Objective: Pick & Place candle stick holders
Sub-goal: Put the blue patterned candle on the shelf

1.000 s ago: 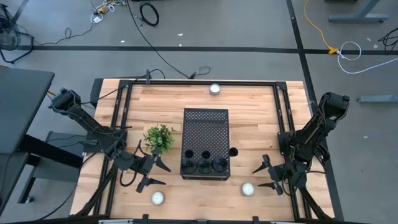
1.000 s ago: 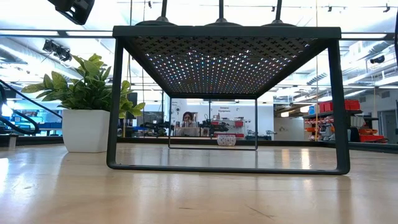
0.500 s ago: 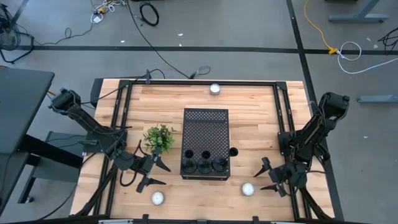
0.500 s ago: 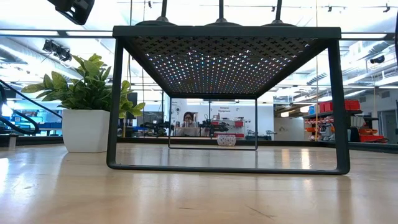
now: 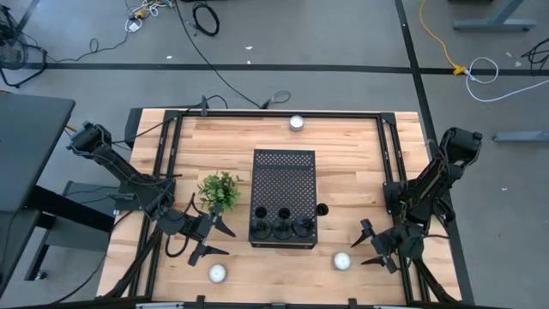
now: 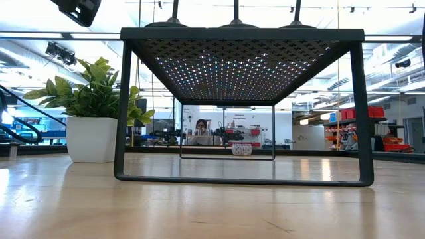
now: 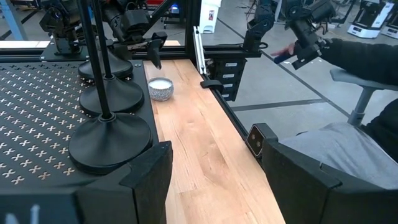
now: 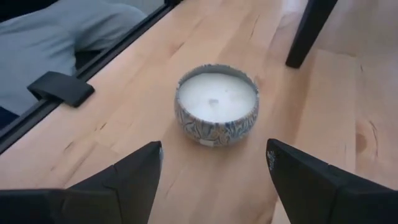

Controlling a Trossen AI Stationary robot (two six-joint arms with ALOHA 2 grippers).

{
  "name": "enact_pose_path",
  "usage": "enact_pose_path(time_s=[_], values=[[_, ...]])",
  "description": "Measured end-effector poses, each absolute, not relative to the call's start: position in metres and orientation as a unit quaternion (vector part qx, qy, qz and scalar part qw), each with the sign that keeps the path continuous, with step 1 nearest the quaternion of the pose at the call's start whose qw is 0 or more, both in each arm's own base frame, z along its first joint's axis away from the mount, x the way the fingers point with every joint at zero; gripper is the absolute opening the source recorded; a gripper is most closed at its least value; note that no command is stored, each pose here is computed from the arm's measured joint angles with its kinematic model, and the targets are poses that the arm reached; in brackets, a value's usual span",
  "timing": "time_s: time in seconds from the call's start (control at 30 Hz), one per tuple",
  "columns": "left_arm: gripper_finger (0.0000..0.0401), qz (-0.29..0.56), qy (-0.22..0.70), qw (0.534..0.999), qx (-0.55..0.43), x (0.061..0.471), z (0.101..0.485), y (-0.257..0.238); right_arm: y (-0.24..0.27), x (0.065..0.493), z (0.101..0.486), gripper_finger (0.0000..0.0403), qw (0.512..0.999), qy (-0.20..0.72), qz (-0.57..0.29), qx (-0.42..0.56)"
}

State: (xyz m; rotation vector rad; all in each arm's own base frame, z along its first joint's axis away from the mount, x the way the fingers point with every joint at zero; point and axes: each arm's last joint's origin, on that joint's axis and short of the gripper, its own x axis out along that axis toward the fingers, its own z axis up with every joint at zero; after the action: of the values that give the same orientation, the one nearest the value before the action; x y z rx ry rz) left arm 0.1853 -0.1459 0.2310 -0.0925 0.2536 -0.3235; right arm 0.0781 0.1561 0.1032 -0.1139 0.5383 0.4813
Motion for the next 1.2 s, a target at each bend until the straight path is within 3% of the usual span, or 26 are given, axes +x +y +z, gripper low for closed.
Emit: enact_pose_path(time_s=[0.43,0.67,0.87,1.2], values=[[0.0248,-0.159,0.130,0.976,-0.072,0.1853,0.2309,-0.1460,0.1620,0.0783,0.1089,0.0287,0.926,0.266,0.267,0.020],[0.0248,-0.164,0.132,0.975,-0.077,0.1850,0.2309,-0.1465,0.1617,0.0782,0.1086,0.0287,0.926,0.267,0.266,0.017],[0.0248,-0.163,0.134,0.974,-0.086,0.1850,0.2309,-0.1465,0.1601,0.0776,0.1061,0.0287,0.923,0.258,0.278,-0.056],[0.0248,-0.163,0.134,0.974,-0.086,0.1850,0.2308,-0.1465,0.1631,0.0761,0.1072,0.0296,0.906,0.270,0.323,-0.044]])
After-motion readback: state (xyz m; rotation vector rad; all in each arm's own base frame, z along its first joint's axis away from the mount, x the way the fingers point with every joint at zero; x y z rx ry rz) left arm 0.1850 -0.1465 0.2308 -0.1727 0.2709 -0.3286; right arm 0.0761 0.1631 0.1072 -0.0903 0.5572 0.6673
